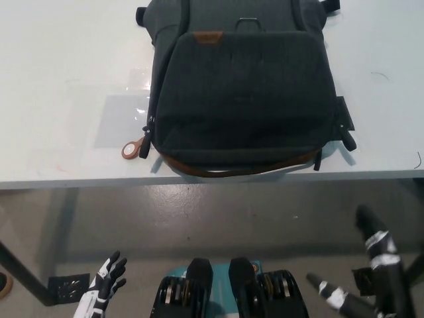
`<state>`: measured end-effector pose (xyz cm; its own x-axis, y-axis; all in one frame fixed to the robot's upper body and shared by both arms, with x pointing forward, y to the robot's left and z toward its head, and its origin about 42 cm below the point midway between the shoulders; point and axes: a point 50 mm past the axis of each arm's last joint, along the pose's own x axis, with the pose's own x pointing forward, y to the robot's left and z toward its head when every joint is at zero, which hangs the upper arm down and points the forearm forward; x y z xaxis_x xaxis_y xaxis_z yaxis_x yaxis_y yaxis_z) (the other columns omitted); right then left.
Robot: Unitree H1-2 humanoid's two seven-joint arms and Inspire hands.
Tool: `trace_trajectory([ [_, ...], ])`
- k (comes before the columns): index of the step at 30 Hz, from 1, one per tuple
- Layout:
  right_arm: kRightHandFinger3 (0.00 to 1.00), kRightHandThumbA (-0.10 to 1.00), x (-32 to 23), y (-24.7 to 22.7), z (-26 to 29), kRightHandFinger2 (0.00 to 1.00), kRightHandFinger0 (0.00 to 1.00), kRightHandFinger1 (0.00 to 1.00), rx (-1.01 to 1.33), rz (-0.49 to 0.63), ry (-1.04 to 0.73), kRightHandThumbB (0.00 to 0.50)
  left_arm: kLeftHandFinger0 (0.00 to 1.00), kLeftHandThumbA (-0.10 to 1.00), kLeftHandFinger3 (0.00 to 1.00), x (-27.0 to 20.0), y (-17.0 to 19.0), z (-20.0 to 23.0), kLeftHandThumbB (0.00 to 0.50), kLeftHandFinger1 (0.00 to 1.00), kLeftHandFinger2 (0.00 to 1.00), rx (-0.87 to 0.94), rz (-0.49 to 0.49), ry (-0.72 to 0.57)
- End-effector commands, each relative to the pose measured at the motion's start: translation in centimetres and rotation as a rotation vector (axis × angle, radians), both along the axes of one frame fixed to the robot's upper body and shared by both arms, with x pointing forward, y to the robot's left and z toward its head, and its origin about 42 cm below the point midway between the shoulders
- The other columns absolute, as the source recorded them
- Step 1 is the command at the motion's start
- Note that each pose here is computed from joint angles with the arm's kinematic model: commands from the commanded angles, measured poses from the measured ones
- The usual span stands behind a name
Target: A bag is kept in the middle of the table with its flap loosely closed and the robot uses its right hand to adjust it and opens it
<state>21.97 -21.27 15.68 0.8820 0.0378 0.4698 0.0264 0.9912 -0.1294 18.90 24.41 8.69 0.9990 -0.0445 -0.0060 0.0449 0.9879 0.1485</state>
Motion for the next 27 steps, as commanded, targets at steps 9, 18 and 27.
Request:
trace_trajectory([
  [9,1.0,1.0,8.0,-3.4,9.5,1.0,1.0,1.0,0.007,-0.039,-0.191,0.198,1.0,1.0,1.0,-0.7,0.3,1.1,0.062,1.0,1.0,0.018,-0.022,-0.067],
  [18,1.0,1.0,14.9,-4.2,15.4,1.0,1.0,1.0,-0.049,0.015,-0.111,0.27,1.0,1.0,1.0,-1.1,0.0,0.7,0.085,1.0,1.0,0.013,-0.019,-0.064],
  [27,1.0,1.0,21.3,-3.6,18.7,1.0,1.0,1.0,-0.053,0.183,-0.041,0.271,1.0,1.0,1.0,-1.7,-0.1,0.4,0.084,1.0,1.0,0.011,-0.016,-0.055],
])
